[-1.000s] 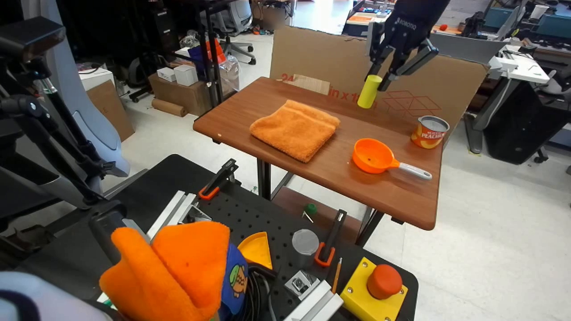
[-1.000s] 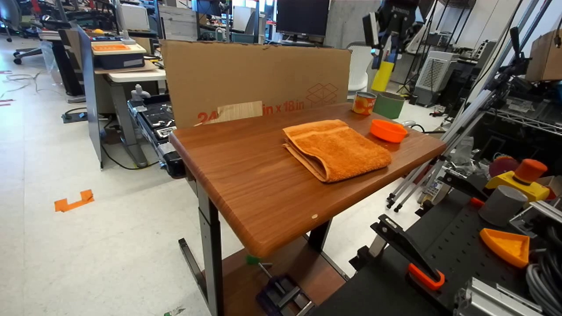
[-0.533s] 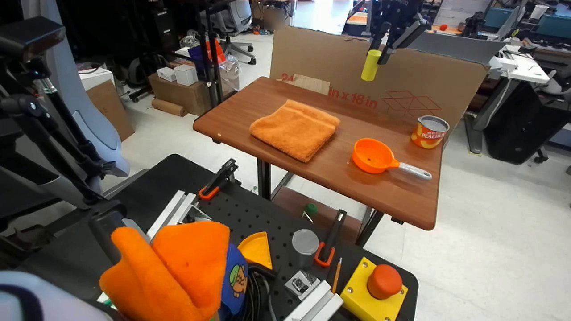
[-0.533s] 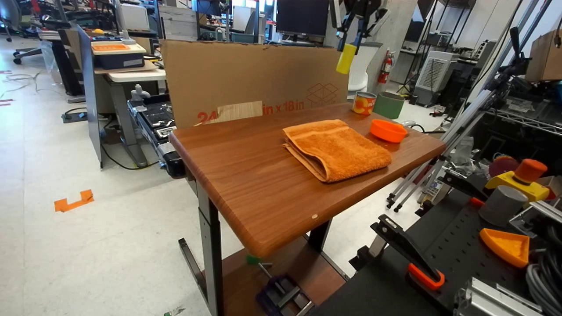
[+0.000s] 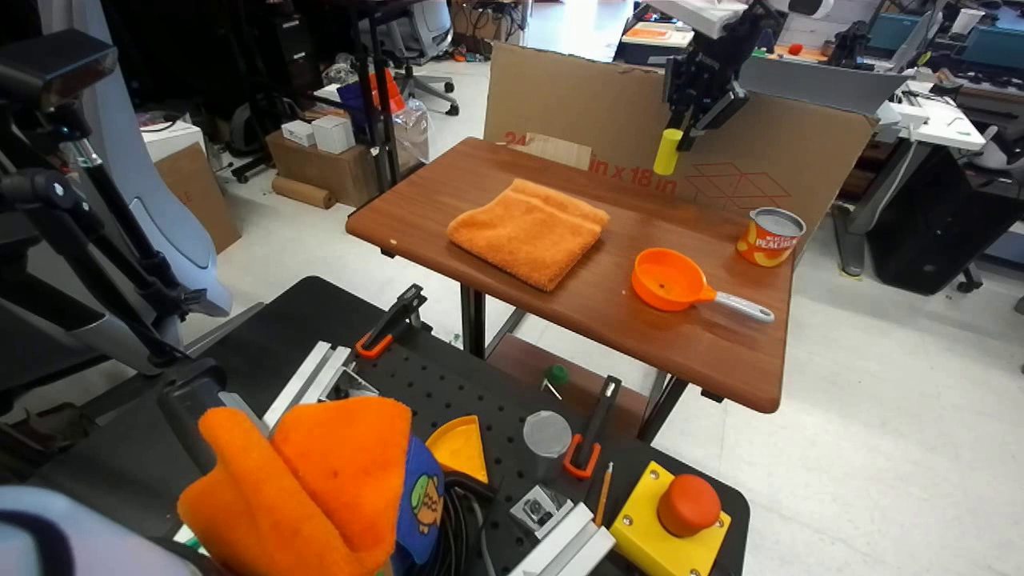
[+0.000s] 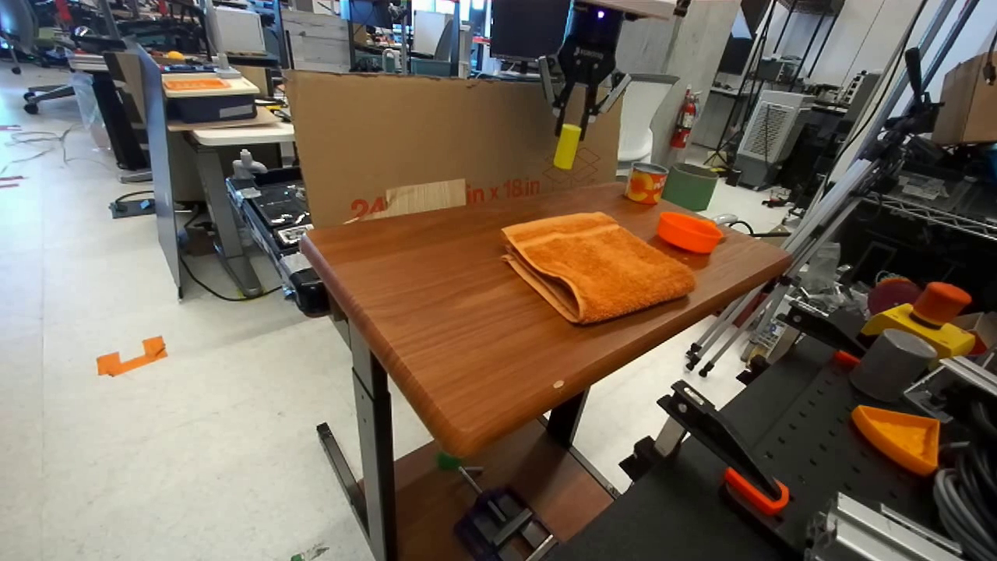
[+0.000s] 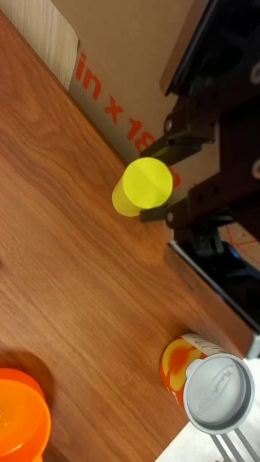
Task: Pick up the yellow block from the orange pot and put it on the table.
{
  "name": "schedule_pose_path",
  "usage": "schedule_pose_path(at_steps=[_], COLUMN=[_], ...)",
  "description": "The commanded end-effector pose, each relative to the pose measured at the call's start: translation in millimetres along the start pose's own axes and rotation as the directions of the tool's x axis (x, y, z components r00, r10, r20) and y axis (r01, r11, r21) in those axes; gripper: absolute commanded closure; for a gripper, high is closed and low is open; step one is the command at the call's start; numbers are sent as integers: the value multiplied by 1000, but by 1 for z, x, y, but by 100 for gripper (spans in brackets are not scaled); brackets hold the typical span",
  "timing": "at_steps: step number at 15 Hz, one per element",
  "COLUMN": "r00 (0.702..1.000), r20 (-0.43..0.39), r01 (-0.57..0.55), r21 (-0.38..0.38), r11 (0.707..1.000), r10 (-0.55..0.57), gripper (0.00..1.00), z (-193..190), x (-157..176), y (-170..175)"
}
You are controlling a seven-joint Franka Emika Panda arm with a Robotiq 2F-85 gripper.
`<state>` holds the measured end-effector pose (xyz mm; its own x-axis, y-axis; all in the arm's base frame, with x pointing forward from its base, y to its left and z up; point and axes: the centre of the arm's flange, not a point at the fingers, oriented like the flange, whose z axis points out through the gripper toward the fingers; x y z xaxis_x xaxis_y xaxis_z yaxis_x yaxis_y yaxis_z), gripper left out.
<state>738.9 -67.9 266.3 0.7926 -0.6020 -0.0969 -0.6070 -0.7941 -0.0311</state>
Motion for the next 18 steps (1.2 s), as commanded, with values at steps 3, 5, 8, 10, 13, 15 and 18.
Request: schedule_pose_path(at_steps=[3,5,8,10,13,15,18], r00=[994,993,992,994,992,989,980], r20=[85,97,111,108,110,74,129], r01=[-60,-59,-42,-17,65,131,145], r21=[-94,-116,-117,-105,-71,-44,63], r11=[994,992,992,994,995,990,987], r10=[68,71,55,28,-57,-128,-152], gripper=[84,84,84,32,14,2,0], z=[49,62,56,48,17,-12,-50], x=[40,39,28,13,-23,-48,-64], y=[-12,-8,-5,2,9,15,32])
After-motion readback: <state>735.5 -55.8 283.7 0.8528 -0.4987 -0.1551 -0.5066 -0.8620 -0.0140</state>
